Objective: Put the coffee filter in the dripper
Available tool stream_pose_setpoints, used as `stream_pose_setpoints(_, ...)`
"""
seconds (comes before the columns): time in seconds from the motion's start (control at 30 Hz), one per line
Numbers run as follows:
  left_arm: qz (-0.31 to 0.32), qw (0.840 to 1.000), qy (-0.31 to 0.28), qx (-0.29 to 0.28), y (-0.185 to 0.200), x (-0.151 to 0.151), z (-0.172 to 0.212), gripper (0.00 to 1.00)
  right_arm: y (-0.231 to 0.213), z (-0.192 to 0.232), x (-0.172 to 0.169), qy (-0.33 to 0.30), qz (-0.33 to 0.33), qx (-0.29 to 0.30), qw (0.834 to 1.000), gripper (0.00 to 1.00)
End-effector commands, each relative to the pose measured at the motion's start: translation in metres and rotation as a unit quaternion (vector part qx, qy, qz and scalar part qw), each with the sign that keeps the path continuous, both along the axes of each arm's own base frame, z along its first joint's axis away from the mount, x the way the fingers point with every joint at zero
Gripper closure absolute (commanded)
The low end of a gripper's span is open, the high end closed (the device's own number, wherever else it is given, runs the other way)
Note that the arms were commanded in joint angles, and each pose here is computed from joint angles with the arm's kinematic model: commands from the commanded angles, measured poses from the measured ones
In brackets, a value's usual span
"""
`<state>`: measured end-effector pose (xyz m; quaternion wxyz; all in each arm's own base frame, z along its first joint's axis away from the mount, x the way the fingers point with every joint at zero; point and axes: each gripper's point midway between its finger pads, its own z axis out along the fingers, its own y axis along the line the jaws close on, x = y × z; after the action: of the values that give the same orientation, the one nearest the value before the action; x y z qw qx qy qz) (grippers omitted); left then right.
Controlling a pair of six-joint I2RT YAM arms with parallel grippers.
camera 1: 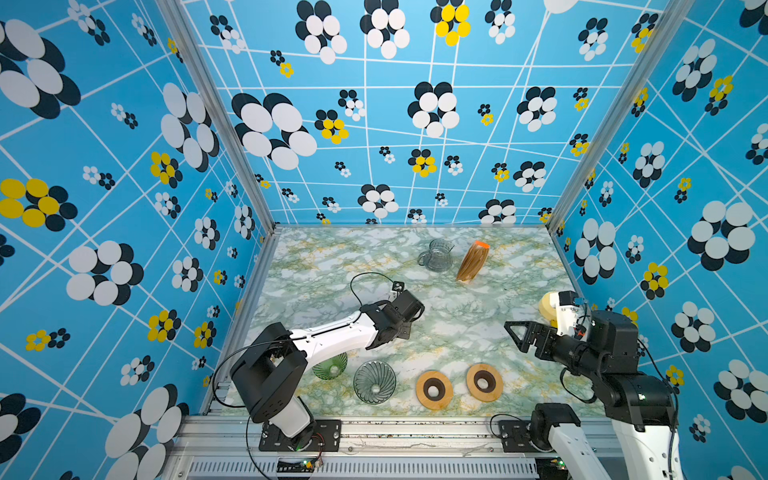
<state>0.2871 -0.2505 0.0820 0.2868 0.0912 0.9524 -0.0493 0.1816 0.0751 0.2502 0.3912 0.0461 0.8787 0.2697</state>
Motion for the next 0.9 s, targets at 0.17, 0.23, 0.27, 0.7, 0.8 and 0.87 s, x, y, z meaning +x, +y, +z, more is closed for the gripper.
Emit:
stream_pose_setpoints(0.17,0.009,1.0,-0.004,0.005,0.0,0.002,-0.003,0.81,0.003,-0.002,0.001,-0.003,0.004,0.007,1.0,0.01)
stream_pose_setpoints(0.23,0.009,1.0,-0.003,0.006,-0.001,0.002,-0.003,0.81,0.003,-0.002,0.001,-0.002,0.004,0.007,1.0,0.01)
stream_pose_setpoints(0.27,0.008,1.0,-0.003,0.007,-0.001,0.003,-0.004,0.8,0.003,-0.002,0.001,-0.002,0.005,0.007,1.0,0.0)
stream_pose_setpoints(0.7,0.001,1.0,0.005,-0.006,-0.012,0.005,-0.008,0.77,0.002,-0.002,0.001,-0.003,0.003,0.007,1.0,0.01)
stream_pose_setpoints(0.8,-0.002,1.0,0.006,-0.009,-0.014,0.005,-0.007,0.74,0.003,-0.003,0.002,0.0,0.002,0.011,1.0,0.01)
stream_pose_setpoints(0.87,-0.002,1.0,0.008,-0.007,-0.013,0.004,-0.007,0.7,0.005,-0.004,0.002,0.003,0.004,0.018,1.0,0.01)
